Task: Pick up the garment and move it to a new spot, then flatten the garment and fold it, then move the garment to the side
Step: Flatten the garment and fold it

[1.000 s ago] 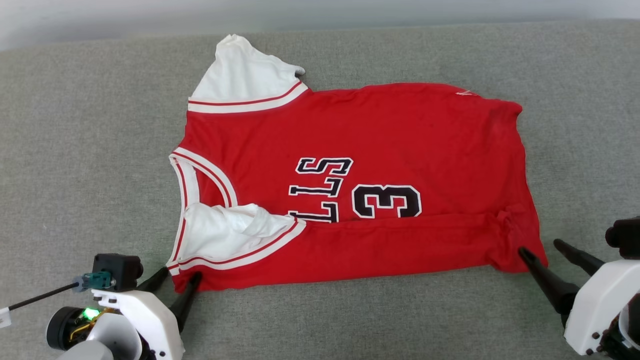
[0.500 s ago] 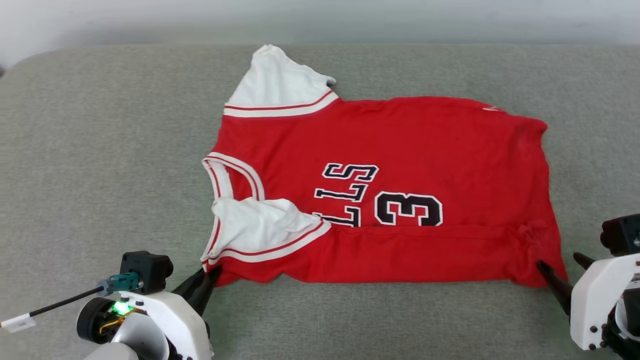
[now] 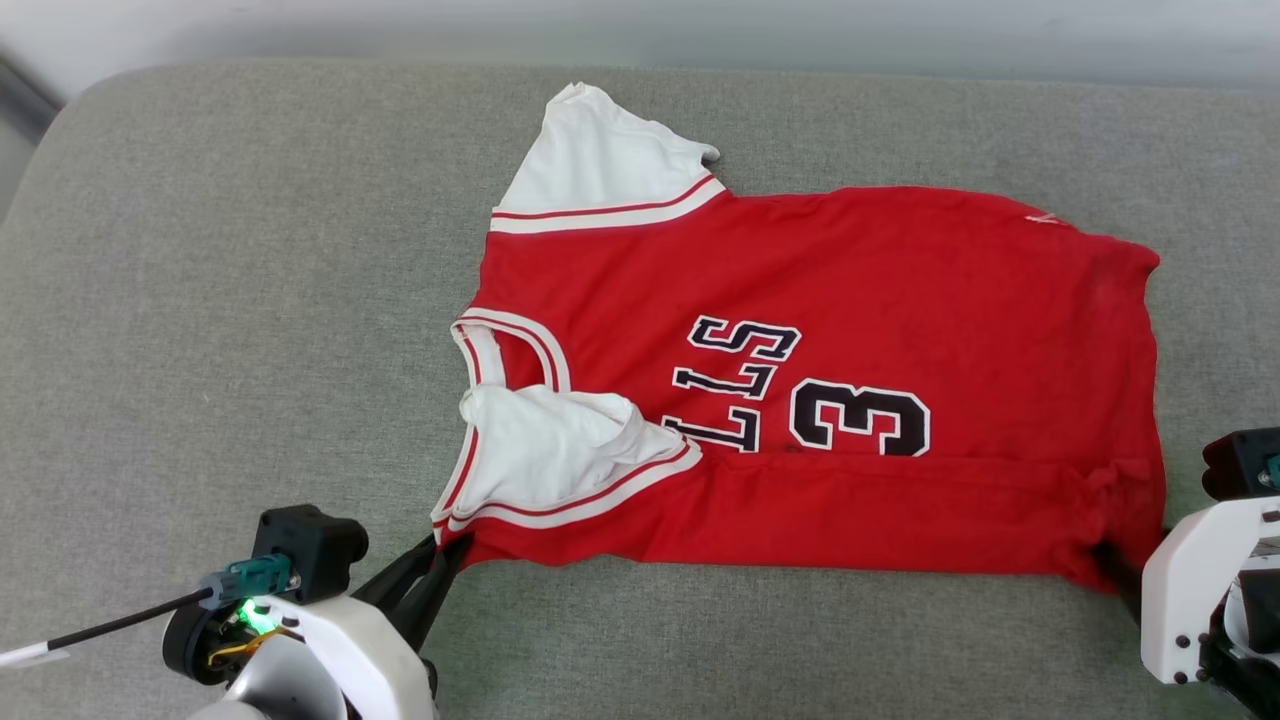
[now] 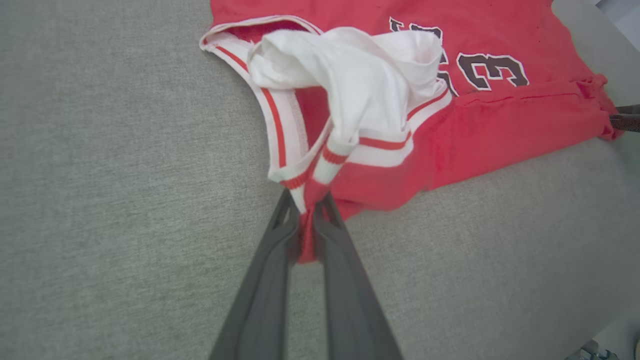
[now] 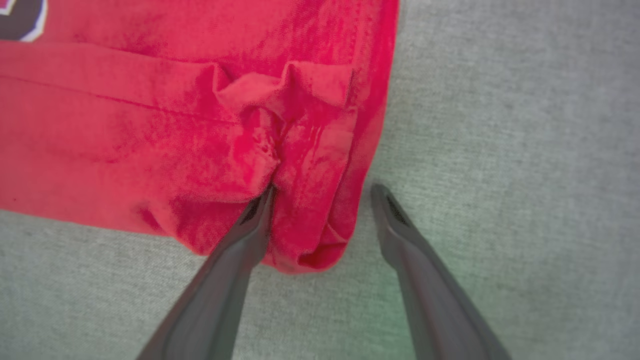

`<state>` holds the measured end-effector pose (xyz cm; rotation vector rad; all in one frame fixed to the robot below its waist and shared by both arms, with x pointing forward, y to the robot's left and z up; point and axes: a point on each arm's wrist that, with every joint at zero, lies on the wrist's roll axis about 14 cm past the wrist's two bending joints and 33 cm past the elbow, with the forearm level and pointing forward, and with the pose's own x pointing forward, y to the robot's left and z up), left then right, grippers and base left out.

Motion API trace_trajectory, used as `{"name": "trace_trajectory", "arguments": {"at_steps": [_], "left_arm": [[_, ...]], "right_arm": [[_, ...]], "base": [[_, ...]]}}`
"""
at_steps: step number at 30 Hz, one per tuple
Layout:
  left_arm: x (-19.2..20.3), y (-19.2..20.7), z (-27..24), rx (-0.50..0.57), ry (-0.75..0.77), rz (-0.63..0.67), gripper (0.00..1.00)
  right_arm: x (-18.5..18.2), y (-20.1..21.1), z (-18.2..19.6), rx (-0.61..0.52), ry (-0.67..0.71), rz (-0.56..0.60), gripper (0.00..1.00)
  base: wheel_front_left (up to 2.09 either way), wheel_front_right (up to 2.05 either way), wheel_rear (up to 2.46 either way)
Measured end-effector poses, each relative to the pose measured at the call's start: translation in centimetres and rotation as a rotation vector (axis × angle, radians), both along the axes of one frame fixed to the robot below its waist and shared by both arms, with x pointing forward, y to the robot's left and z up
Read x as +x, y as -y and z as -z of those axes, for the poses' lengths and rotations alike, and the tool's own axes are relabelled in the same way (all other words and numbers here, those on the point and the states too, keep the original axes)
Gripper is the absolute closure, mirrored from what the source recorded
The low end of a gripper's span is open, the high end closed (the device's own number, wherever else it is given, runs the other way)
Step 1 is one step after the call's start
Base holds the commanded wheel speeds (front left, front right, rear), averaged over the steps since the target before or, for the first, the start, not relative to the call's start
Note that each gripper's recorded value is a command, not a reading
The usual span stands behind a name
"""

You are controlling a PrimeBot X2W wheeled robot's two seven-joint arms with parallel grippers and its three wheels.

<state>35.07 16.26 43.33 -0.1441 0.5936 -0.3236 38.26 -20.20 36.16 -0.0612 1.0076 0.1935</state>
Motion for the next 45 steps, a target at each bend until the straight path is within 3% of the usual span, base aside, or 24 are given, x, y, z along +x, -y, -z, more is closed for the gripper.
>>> {"name": "trace_trajectory", "arguments": {"at_steps": [1, 14, 26, 34, 35, 36, 37, 38, 39, 40, 45], "left_arm": [[-0.1, -0.1, 0.2, 0.005, -0.009, 0.001, 1.00], [-2.5, -1.0, 1.0, 0.025, -0.048, -0.010, 1.00], [-9.2, -0.2, 2.9, 0.043, -0.155, 0.034, 1.00], [-10.5, 0.4, 4.6, 0.023, -0.193, 0.045, 1.00], [-10.5, 0.2, 4.8, 0.026, -0.193, 0.044, 0.89], [-10.5, 0.2, 5.0, 0.029, -0.197, 0.044, 0.62], [-10.6, 0.1, 5.1, 0.028, -0.199, 0.047, 0.21], [-10.6, 0.1, 5.2, 0.030, -0.203, 0.048, 0.00], [-10.7, 0.1, 5.4, 0.032, -0.204, 0.050, 0.00], [-10.6, 0.0, 5.4, 0.035, -0.196, 0.049, 0.00], [-9.1, 0.0, 4.2, 0.034, -0.110, 0.045, 0.00]], "right_arm": [[0.0, -0.2, 0.2, 0.005, -0.007, -0.003, 1.00], [-1.0, 1.9, -2.8, 0.030, 0.067, 0.093, 1.00], [-9.2, 3.8, -4.1, 0.018, 0.034, 0.181, 1.00], [-11.3, 2.9, -2.6, 0.060, 0.001, 0.212, 1.00], [-11.3, 2.8, -2.5, 0.064, 0.001, 0.211, 1.00], [-11.3, 2.8, -2.4, 0.064, 0.001, 0.212, 1.00], [-11.3, 2.8, -2.3, 0.063, 0.003, 0.211, 1.00], [-11.3, 2.8, -2.2, 0.052, 0.005, 0.202, 0.67], [-11.2, 3.0, -2.2, 0.037, 0.015, 0.188, 0.24], [-10.9, 3.2, -2.3, 0.027, 0.032, 0.185, 0.00], [-9.5, 3.4, -3.4, 0.032, 0.112, 0.174, 0.00]], "base": [[0.00, 0.00, 0.00], [0.00, 0.00, 0.00], [0.00, 0.00, 0.00], [0.00, 0.00, 0.00], [0.00, 0.00, 0.00], [0.00, 0.00, 0.00], [0.00, 0.00, 0.00], [0.00, 0.00, 0.00], [0.00, 0.00, 0.00], [0.00, 0.00, 0.00], [0.00, 0.00, 0.00]]}}
